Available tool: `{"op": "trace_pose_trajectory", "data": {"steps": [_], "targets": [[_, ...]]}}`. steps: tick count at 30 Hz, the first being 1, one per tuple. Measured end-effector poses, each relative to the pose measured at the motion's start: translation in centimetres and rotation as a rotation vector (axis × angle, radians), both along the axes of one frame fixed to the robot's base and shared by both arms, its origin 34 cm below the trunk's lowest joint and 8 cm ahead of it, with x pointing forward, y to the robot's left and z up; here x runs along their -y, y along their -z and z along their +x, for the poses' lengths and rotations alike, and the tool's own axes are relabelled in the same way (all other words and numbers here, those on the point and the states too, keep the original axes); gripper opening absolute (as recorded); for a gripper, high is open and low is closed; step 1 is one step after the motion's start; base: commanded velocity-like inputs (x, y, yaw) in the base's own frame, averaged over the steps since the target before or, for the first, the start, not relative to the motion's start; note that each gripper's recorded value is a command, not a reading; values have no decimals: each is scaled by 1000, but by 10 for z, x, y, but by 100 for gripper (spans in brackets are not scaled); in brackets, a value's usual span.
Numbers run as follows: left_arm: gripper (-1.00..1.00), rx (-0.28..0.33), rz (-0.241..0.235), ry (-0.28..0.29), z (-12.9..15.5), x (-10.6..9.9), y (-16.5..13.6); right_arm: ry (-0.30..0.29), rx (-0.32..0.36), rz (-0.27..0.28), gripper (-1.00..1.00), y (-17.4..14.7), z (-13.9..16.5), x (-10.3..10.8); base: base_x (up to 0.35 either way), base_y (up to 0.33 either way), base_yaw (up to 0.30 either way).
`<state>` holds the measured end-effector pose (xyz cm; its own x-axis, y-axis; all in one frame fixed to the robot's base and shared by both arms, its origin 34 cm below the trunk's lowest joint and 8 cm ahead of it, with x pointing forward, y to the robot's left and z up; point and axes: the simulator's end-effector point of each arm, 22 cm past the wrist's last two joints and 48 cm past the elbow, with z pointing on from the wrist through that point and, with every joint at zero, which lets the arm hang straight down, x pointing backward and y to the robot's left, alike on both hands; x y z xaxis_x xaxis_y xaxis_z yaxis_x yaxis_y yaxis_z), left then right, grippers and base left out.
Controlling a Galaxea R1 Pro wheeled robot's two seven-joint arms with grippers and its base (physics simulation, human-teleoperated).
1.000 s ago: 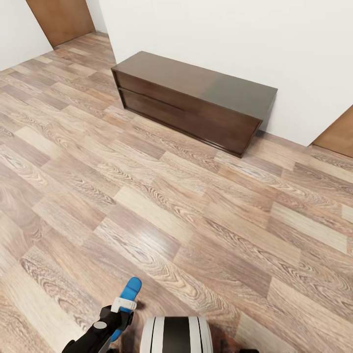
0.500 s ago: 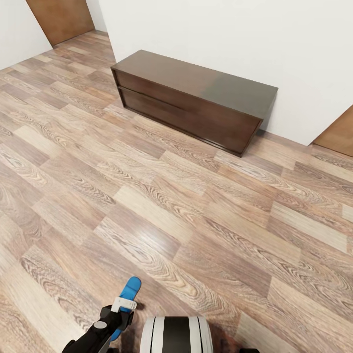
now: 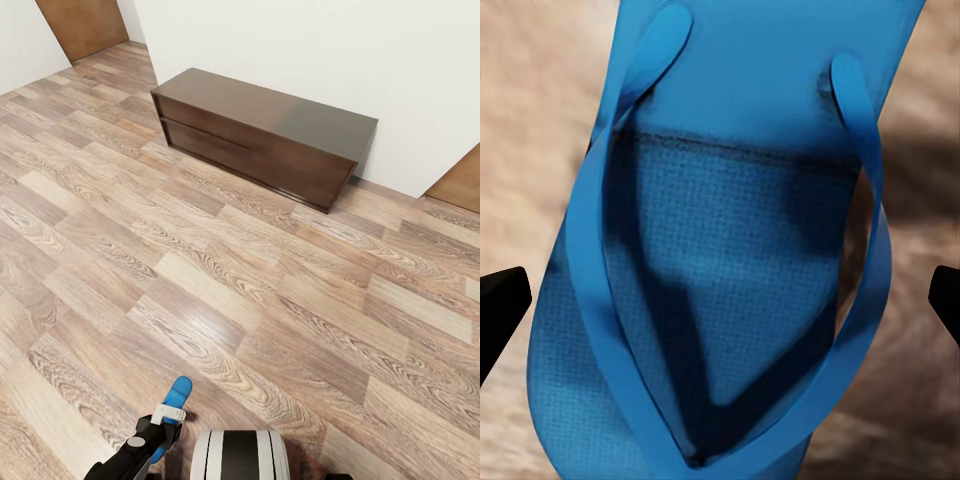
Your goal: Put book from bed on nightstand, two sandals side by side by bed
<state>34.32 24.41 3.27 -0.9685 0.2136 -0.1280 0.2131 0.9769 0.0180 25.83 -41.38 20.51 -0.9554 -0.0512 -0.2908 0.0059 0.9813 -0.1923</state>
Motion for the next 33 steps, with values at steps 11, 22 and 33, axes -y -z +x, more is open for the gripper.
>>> {"op": "trace_pose_trajectory", "data": {"steps": [11,22,33], "targets": [[100,2,0,0,1,0,0,0,0,0,100,0,0,0,0,0,0],[100,8,0,0,5,0,0,0,-1,0,100,0,0,0,0,0,0],[100,-5,1,-1,4,-1,7,0,-26,0,100,5,-8,0,0,0,0]]}}
